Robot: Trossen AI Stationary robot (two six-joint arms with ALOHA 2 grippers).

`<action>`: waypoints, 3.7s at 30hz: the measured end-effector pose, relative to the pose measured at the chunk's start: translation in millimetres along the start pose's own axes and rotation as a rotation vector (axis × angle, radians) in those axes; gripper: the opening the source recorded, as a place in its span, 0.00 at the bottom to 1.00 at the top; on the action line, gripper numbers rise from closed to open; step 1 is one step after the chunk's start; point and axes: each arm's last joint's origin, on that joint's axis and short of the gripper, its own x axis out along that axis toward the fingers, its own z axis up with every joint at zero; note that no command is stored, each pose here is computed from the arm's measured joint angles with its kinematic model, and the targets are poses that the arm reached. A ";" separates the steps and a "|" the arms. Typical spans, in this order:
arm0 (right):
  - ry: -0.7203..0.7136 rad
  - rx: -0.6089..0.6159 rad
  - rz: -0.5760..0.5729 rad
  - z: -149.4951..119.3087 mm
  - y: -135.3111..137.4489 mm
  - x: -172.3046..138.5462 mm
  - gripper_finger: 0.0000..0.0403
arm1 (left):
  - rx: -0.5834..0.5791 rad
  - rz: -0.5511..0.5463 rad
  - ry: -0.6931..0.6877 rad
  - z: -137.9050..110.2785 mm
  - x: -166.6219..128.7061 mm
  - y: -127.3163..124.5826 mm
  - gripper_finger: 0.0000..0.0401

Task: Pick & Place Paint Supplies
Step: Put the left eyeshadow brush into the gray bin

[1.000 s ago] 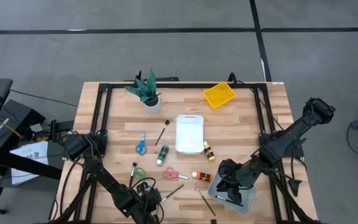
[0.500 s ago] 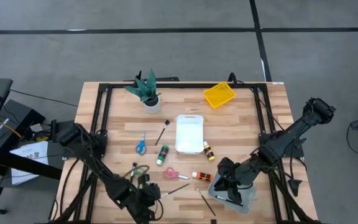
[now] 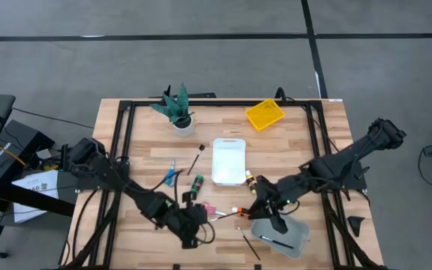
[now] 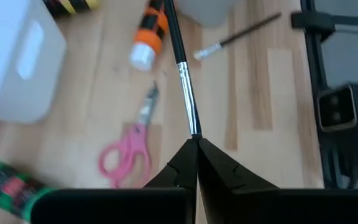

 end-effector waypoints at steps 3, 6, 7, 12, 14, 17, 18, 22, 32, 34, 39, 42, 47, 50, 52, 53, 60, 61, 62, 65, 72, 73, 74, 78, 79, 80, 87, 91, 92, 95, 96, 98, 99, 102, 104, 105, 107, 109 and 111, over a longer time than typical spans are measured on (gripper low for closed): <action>0.020 0.000 -0.024 2.8 -7.7 -1.2 0.27 | 0.012 0.010 -0.045 13.6 -3.9 3.3 0.00; 0.051 -0.007 -0.033 3.0 -14.3 -1.3 0.35 | 0.018 0.023 -0.071 22.6 -8.1 4.8 0.00; 0.063 -0.010 -0.030 2.9 -15.9 -1.5 0.38 | 0.022 0.022 -0.088 26.9 -10.6 4.3 0.00; 0.070 -0.035 -0.041 5.5 -23.2 -1.9 0.48 | 0.017 0.035 -0.137 37.8 -18.7 2.9 0.00; 0.070 -0.035 -0.039 7.2 -26.3 -2.2 0.49 | 0.009 0.036 -0.156 42.2 -21.9 2.1 0.00; 0.072 -0.029 -0.038 8.8 -30.0 -2.5 0.50 | 0.000 0.046 -0.181 46.9 -25.7 1.6 0.00; 0.072 -0.027 -0.040 9.1 -30.9 -2.6 0.50 | 0.000 0.052 -0.189 48.3 -26.6 1.5 0.00; 0.070 -0.030 -0.045 10.5 -33.6 -2.9 0.50 | -0.005 0.054 -0.237 54.6 -30.0 0.2 0.00; 0.090 -0.030 -0.041 9.4 -35.1 -3.1 0.46 | -0.021 0.071 -0.273 57.4 -30.7 -0.1 0.00; 0.089 -0.030 -0.041 9.5 -35.1 -3.1 0.44 | -0.021 0.072 -0.271 57.2 -30.7 0.0 0.00; 0.088 -0.023 -0.041 9.6 -35.1 -3.0 0.39 | -0.021 0.072 -0.270 57.1 -30.7 0.0 0.00; 0.088 -0.022 -0.041 9.6 -35.1 -3.0 0.35 | -0.021 0.072 -0.270 57.1 -30.7 0.0 0.00; 0.088 -0.022 -0.042 9.6 -35.1 -3.0 0.26 | -0.021 0.072 -0.270 57.1 -30.7 0.0 0.00; 0.088 -0.021 -0.041 9.5 -35.0 -3.0 0.20 | -0.021 0.072 -0.270 57.1 -30.7 0.0 0.00; 0.088 -0.019 -0.041 9.5 -35.0 -3.0 0.16 | -0.022 0.072 -0.270 57.1 -30.7 0.0 0.00; 0.088 -0.019 -0.041 9.5 -35.0 -3.0 0.13 | -0.022 0.072 -0.270 57.1 -30.7 0.0 0.00; 0.089 -0.021 -0.038 9.3 -34.5 -2.9 0.03 | -0.027 0.074 -0.270 57.0 -30.6 0.1 0.00; 0.089 -0.022 -0.038 9.3 -34.6 -2.9 0.04 | -0.030 0.075 -0.271 57.0 -30.6 0.2 0.00; 0.089 -0.022 -0.038 9.4 -34.7 -3.0 0.04 | -0.034 0.074 -0.271 56.9 -30.6 0.2 0.00; 0.089 -0.022 -0.038 9.4 -34.7 -3.0 0.02 | -0.056 0.072 -0.271 57.3 -30.3 1.0 0.00; 0.085 -0.022 -0.049 9.6 -35.3 -2.9 0.02 | -0.077 0.089 -0.191 49.4 -28.7 4.2 0.03; 0.085 -0.021 -0.049 9.6 -35.3 -2.9 0.02 | -0.081 0.080 -0.152 46.1 -28.2 5.0 0.04; 0.085 -0.021 -0.049 9.6 -35.3 -2.9 0.02 | -0.083 0.070 -0.111 42.8 -27.9 5.6 0.05; 0.100 -0.015 -0.060 7.6 -35.4 -3.0 0.02 | -0.087 0.055 0.021 27.9 -27.0 5.4 0.10; 0.111 -0.009 -0.074 5.9 -35.4 -3.1 0.02 | -0.090 0.053 0.034 24.6 -25.9 4.5 0.11; 0.126 -0.011 -0.085 3.7 -34.8 -3.1 0.02 | -0.087 0.053 0.043 21.3 -25.3 2.8 0.12; 0.231 -0.026 -0.152 -20.5 -14.6 -4.3 0.02 | -0.140 0.051 0.071 -4.1 -15.3 -6.6 0.17; 0.254 -0.036 -0.203 -37.1 3.4 -6.8 0.02 | -0.206 0.029 0.055 -17.1 -7.6 -12.0 0.16; 0.249 -0.036 -0.218 -41.0 8.2 -7.6 0.02 | -0.219 0.016 0.042 -19.4 -5.5 -13.7 0.15; 0.205 -0.036 -0.260 -51.7 23.5 -10.5 0.02 | -0.261 -0.019 -0.003 -24.4 -0.2 -18.0 0.13; 0.183 -0.034 -0.277 -55.3 28.6 -11.9 0.02 | -0.266 -0.024 -0.019 -24.8 0.0 -19.5 0.12; 0.130 -0.026 -0.304 -63.6 39.3 -16.8 0.02 | -0.282 -0.045 -0.057 -23.6 0.5 -22.4 0.10; 0.099 -0.017 -0.319 -67.6 43.3 -19.4 0.02 | -0.289 -0.048 -0.073 -23.2 1.1 -22.7 0.10; 0.012 0.018 -0.356 -86.5 53.8 -27.8 0.02 | -0.307 -0.052 -0.119 -21.4 2.2 -23.6 0.07; -0.029 0.037 -0.365 -100.0 58.3 -34.2 0.02 | -0.319 -0.061 -0.147 -18.7 1.6 -24.7 0.06; -0.052 0.049 -0.364 -106.2 60.4 -36.8 0.02 | -0.322 -0.058 -0.153 -18.2 1.7 -24.4 0.06; -0.084 0.064 -0.369 -121.6 62.2 -40.5 0.02 | -0.326 -0.040 -0.172 -17.0 1.9 -23.2 0.05; -0.106 0.066 -0.371 -136.4 63.2 -43.2 0.02 | -0.332 -0.029 -0.192 -15.9 1.8 -23.1 0.04; -0.133 0.058 -0.363 -150.5 63.5 -43.8 0.02 | -0.335 -0.028 -0.199 -15.3 1.7 -23.1 0.04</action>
